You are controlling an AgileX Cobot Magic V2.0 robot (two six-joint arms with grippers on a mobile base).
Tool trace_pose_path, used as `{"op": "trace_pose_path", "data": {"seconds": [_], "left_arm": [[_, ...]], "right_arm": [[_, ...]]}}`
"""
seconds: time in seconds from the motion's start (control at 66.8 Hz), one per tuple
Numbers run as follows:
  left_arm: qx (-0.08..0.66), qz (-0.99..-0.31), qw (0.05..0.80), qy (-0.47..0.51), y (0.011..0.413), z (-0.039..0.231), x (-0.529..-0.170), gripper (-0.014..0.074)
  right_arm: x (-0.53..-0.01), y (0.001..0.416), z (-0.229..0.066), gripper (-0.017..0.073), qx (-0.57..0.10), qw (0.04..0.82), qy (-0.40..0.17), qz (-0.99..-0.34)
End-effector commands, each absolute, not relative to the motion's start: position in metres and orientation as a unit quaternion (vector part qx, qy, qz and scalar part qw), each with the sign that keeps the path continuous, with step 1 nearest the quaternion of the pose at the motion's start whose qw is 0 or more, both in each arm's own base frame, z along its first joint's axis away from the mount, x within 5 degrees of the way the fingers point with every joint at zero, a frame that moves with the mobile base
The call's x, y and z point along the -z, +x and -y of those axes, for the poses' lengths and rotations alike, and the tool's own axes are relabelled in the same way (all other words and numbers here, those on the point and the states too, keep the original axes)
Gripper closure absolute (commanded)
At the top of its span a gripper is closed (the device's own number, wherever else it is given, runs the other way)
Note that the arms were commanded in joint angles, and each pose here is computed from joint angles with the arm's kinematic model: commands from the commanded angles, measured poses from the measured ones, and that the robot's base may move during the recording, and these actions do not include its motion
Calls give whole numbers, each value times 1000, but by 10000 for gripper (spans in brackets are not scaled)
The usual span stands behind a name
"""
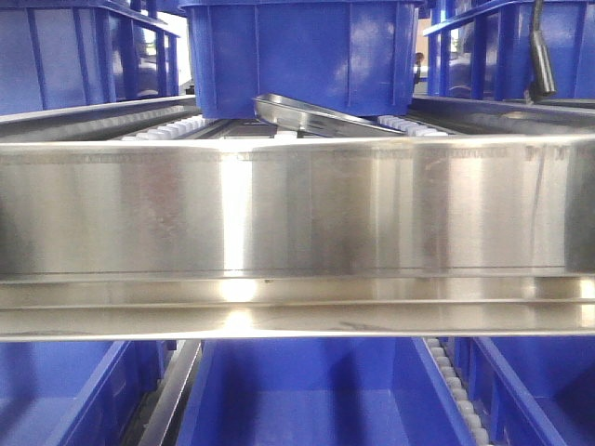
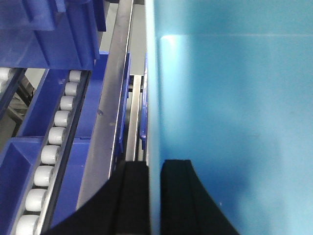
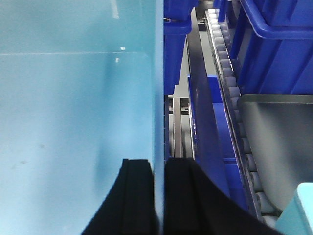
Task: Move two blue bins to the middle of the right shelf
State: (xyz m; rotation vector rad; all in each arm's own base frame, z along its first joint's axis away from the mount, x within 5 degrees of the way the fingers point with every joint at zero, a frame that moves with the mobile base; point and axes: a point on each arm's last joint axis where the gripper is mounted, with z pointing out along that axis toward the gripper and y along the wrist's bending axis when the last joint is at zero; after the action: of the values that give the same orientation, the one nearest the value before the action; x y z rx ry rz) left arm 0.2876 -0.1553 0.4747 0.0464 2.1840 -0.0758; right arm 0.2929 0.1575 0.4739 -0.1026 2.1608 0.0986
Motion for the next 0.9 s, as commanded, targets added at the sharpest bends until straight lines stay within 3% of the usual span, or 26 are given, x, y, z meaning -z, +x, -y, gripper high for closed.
{"op": "trace_pose_path", "data": {"seconds": [0.0,0.883], "left_arm": [[61,-873,484,10,287,158,-483,705],[58,-868,493,23,282,155,-497,705]], "right_arm": [[-486,288,-158,726,-60,498,-46,-864],[-488,289,-159,726,-66,507,-48,-858]]}}
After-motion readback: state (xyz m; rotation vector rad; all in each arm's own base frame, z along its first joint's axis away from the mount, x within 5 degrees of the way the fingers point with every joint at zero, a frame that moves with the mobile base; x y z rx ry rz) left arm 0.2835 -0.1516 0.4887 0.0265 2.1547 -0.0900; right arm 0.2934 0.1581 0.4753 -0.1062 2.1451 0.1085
